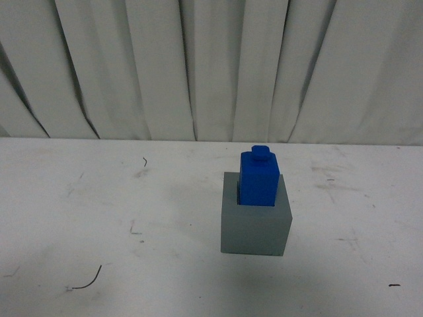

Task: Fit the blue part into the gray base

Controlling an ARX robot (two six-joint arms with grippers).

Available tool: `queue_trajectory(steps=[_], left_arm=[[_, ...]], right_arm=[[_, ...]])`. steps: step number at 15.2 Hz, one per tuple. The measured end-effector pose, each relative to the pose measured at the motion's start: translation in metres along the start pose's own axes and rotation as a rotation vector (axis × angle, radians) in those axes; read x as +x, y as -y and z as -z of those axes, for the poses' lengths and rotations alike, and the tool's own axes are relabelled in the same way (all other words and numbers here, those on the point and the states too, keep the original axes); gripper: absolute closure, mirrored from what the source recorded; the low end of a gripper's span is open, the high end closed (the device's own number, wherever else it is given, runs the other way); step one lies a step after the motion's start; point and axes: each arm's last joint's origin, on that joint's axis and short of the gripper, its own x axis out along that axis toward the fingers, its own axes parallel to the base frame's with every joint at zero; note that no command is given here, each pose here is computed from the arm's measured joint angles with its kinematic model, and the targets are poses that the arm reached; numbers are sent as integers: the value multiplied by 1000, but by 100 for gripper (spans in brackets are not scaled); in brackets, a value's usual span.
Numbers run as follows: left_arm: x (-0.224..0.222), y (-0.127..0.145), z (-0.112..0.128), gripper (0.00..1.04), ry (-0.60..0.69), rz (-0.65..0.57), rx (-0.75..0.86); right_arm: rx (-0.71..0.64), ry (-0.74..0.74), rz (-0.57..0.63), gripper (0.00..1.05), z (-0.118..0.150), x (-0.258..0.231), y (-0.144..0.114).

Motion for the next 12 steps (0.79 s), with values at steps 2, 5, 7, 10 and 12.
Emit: queue_trajectory(steps=[2,5,7,10,12], left_arm=[[0,0,0,7,0,0,0],[0,0,0,7,0,0,0],[0,0,0,7,0,0,0],[0,0,0,7,0,0,0],[0,0,0,7,0,0,0]], right_arm=[[0,-5,0,103,5,-6,0],[0,11,0,103,8,-13,0],[0,9,0,103,13,-16,0],[0,15,0,103,12,-22,0],[0,17,0,103,12,-25,0]])
